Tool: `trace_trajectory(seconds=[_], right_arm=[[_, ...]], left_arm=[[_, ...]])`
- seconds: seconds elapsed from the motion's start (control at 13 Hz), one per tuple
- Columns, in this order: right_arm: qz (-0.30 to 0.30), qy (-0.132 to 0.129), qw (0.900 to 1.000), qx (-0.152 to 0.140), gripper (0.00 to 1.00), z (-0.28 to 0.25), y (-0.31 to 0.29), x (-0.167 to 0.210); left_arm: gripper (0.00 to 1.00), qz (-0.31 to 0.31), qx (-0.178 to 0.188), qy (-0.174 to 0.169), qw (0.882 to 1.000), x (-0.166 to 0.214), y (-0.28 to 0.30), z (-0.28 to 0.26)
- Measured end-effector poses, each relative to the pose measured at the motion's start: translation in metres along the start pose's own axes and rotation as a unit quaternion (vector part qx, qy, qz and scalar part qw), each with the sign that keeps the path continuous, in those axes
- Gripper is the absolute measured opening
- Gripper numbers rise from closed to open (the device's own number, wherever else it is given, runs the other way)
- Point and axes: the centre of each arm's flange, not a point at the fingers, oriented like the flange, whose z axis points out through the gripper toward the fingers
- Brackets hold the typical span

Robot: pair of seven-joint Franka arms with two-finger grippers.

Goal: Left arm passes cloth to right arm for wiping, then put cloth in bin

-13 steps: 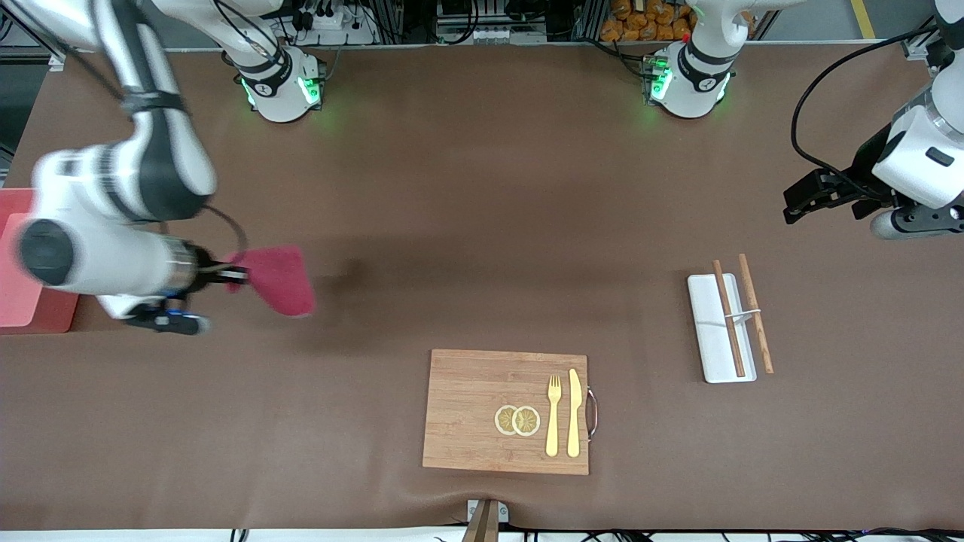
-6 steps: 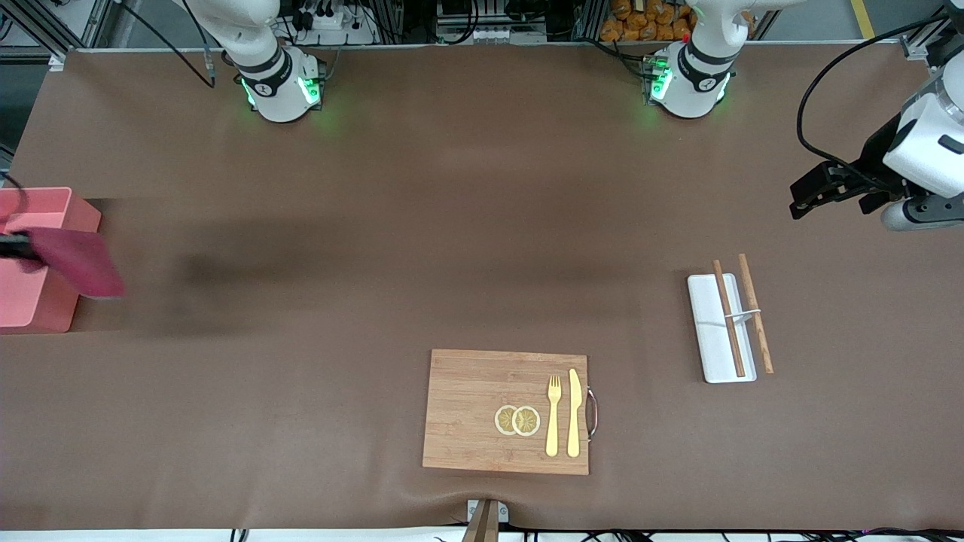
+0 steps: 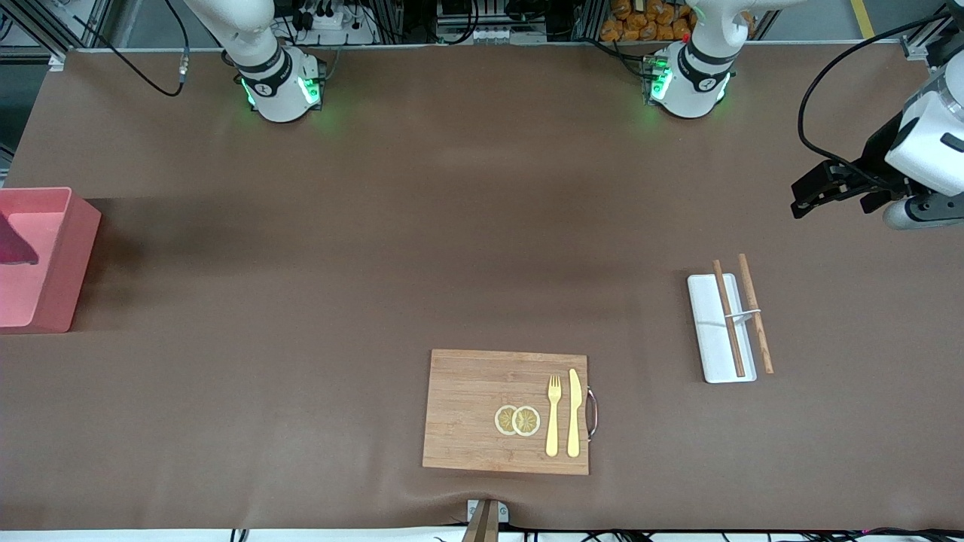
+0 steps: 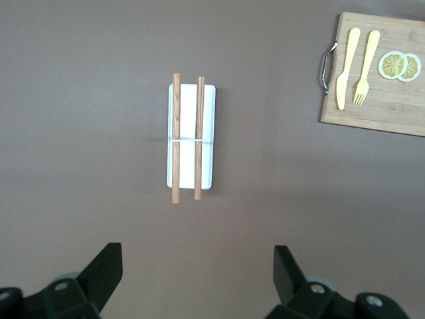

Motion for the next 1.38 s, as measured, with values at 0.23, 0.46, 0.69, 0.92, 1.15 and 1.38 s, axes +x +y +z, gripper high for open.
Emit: trace_trajectory(seconds=[0.23, 0.46, 0.69, 0.92, 1.15, 1.38], right_arm=[[-0.023, 0.034, 0.998, -0.037, 0.02, 0.058, 0.049, -0.006], [-0.026, 0.022, 0.999, -0.005, 0.03, 0.156, 0.069, -0.007], [-0.028, 0.021, 0.999, 0.004, 0.29, 0.177, 0.071, -0.001], [-0.026, 0.037, 0.999, 0.001, 0.62, 0.155, 0.071, 0.005], [-0.037, 0.041, 0.998, -0.003, 0.93, 0.096, 0.057, 0.014], [-0.037, 0.034, 0.999, -0.003, 1.0, 0.002, 0.005, 0.034]], left_arm=[[1.0, 0.0, 0.0, -0.002, 1.0, 0.0, 0.0, 0.002], [1.0, -0.001, 0.001, -0.003, 1.0, 0.0, -0.001, 0.003], [1.0, -0.001, 0.001, -0.003, 1.0, 0.0, -0.001, 0.003], [1.0, -0.001, 0.001, -0.003, 1.0, 0.0, -0.001, 0.003], [1.0, -0.001, 0.001, -0.004, 1.0, 0.0, -0.001, 0.004], [1.0, -0.001, 0.001, -0.004, 1.0, 0.0, -0.001, 0.004]])
